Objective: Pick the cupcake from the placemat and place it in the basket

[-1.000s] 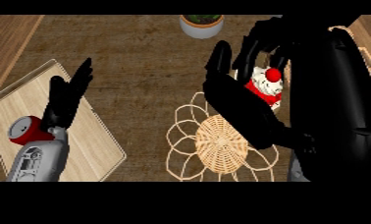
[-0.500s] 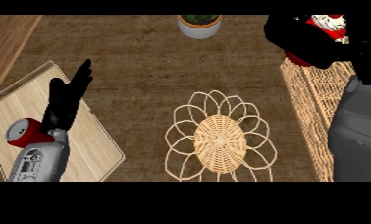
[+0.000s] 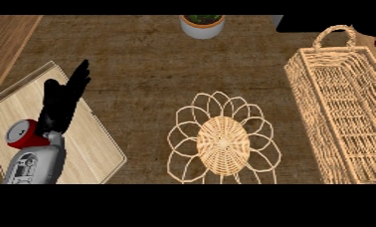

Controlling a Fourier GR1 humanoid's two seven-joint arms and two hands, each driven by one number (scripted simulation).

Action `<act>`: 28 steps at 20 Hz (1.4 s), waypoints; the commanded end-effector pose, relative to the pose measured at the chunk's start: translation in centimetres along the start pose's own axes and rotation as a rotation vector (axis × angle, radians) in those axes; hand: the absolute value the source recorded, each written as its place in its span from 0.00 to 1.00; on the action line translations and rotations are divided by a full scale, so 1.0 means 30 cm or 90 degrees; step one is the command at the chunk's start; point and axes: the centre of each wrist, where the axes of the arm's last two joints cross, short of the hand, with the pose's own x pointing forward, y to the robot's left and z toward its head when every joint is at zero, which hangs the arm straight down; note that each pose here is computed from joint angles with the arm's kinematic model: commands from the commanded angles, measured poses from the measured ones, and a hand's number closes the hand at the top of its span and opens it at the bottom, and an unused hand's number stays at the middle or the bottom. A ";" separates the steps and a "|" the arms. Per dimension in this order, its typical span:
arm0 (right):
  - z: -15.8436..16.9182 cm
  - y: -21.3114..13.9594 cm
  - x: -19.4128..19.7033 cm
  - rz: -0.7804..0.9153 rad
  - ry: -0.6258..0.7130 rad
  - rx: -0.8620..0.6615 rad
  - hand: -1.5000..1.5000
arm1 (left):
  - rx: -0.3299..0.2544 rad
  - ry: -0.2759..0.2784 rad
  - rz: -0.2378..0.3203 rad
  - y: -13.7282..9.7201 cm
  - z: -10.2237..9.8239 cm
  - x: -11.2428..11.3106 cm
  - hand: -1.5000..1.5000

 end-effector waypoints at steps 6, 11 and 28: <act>-0.031 -0.046 -0.296 0.018 0.025 0.044 1.00 | -0.008 0.004 -0.002 -0.037 -0.002 0.032 0.50; -0.067 0.067 -0.433 0.016 0.019 0.065 1.00 | 0.001 -0.011 0.003 -0.064 -0.026 0.043 0.50; -0.119 0.283 -0.599 -0.171 0.079 0.117 0.00 | -0.004 -0.008 -0.002 -0.010 -0.055 -0.006 0.50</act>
